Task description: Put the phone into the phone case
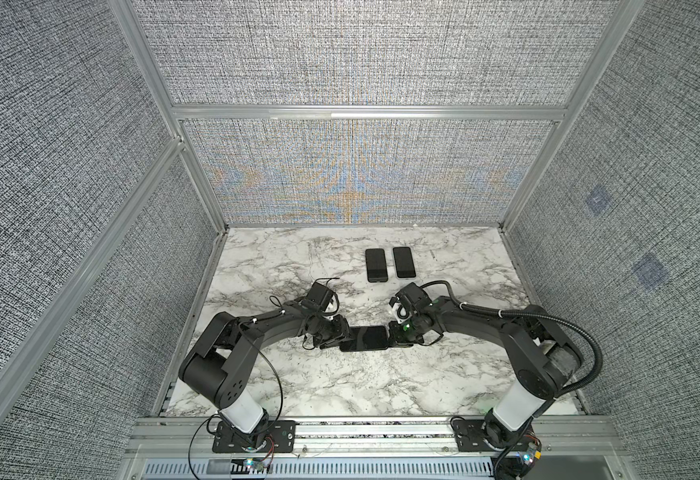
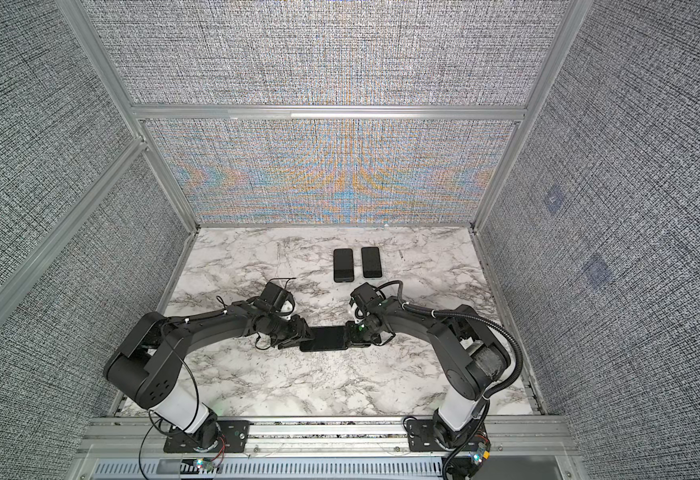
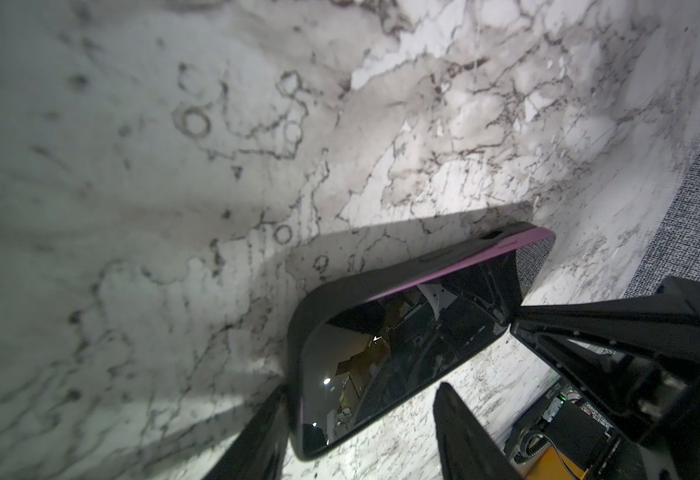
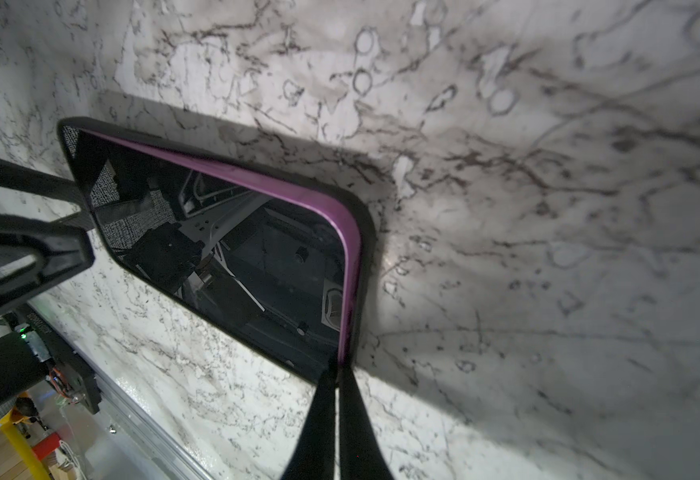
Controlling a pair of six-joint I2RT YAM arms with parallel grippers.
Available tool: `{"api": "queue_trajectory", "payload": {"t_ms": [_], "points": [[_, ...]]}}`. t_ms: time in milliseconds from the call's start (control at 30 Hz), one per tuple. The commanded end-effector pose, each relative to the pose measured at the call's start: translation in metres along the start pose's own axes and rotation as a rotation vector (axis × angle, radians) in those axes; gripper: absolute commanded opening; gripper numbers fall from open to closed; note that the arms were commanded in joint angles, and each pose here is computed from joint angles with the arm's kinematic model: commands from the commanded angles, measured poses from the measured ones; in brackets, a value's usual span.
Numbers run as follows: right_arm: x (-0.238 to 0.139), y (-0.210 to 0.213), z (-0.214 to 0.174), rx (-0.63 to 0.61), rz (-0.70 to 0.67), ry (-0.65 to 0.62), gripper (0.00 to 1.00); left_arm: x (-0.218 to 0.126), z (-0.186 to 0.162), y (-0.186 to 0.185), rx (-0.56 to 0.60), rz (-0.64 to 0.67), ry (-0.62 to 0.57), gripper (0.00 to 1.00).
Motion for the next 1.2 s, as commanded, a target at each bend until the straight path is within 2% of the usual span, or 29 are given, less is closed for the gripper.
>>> {"api": "queue_trajectory", "payload": {"t_ms": [0, 133, 333, 533, 633, 833, 1167], "points": [[0.005, -0.004, -0.005, -0.018, -0.025, 0.011, 0.08, 0.002, 0.001, -0.003, 0.018, -0.019, -0.001, 0.57], [-0.016, -0.001, -0.004, -0.033, -0.040, -0.024, 0.09, -0.004, 0.000, -0.003, 0.024, 0.003, -0.016, 0.57], [-0.045, 0.007, 0.015, -0.112, -0.054, -0.131, 0.21, -0.028, -0.012, 0.003, 0.005, 0.066, -0.075, 0.60], [-0.045, 0.030, 0.054, -0.204, -0.008, -0.187, 0.37, -0.023, -0.034, -0.021, 0.049, 0.035, -0.054, 0.64], [-0.036, 0.038, 0.065, -0.236, 0.021, -0.163, 0.44, -0.014, -0.037, -0.028, 0.057, 0.022, -0.048, 0.66], [-0.012, 0.034, 0.071, -0.241, 0.036, -0.101, 0.44, -0.002, -0.034, -0.029, 0.060, 0.014, -0.029, 0.67], [0.000, 0.027, 0.055, -0.227, 0.057, -0.039, 0.43, 0.012, -0.030, -0.024, 0.053, 0.027, -0.016, 0.66]]}}
Point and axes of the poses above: each gripper's point midway between its finger pads, its own x axis out along the fingers, its own y axis along the line the jaws close on, z = x × y, the point moved 5 cm from there along -x, back along the fingers, and after that the axes turned 4 degrees about x, right-handed, at the moved point
